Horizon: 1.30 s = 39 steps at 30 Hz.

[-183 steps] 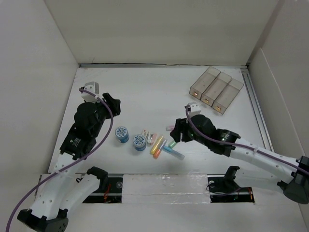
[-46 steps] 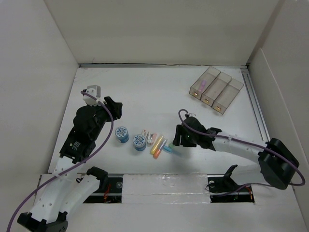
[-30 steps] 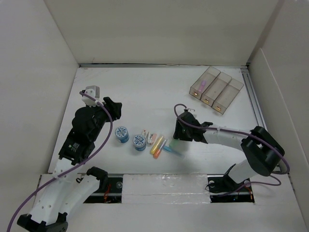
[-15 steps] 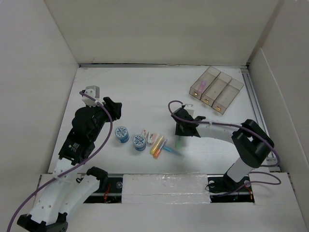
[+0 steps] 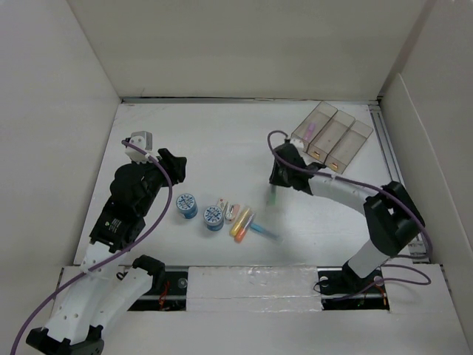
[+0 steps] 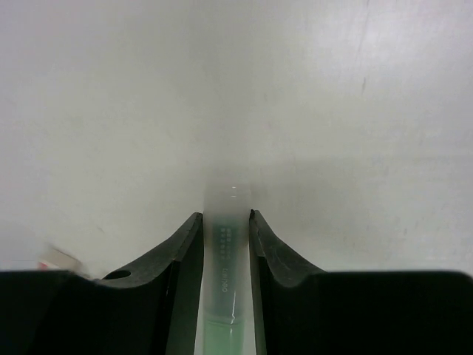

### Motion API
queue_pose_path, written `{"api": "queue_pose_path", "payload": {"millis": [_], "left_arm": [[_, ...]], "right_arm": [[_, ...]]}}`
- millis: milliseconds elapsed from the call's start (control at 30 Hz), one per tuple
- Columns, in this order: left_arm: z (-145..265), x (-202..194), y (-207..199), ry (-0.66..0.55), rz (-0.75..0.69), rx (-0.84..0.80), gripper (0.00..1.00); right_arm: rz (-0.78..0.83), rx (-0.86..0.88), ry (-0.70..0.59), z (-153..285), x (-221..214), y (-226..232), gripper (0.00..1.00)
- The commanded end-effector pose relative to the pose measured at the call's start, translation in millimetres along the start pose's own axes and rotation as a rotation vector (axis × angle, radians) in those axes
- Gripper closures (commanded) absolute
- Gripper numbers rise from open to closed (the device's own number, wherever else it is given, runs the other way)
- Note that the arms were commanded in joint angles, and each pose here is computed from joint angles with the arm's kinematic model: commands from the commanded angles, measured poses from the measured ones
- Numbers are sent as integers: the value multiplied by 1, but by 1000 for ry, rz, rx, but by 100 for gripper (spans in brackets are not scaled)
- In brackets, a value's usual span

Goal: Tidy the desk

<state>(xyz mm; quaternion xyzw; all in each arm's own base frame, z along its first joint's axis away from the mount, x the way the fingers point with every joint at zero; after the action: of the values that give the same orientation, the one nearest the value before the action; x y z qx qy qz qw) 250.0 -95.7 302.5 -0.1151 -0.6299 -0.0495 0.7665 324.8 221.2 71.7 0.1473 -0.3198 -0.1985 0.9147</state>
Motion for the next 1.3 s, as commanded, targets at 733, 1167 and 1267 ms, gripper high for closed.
{"api": "queue_pose_path", "payload": {"millis": [733,1167,1267], "left_arm": [[2,14,-1,-58,-3,-9,52],[-2,9,-1,-40,-7,-6,52],[-3,9,-2,-37,-7,-15,52]], "right_arm": [[-373,-11,-495,-61,327,-61,47],[-136,417,-338,55,174,49,98],[46,427,-150,57,70,62,95]]}}
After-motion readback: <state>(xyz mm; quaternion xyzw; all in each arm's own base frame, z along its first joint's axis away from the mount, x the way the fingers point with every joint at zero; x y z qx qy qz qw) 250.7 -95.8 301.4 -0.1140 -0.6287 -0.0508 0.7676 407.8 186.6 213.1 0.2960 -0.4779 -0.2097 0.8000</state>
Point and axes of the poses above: each gripper's point midway between its finger pads, its own z axis back along the fingers, its own y axis along the line the jaws close on, x = y × z, the point moved 1 cm from there along z, back along the fingers, and after that the axes turned 15 degrees about -z, right-handed, at the moved point
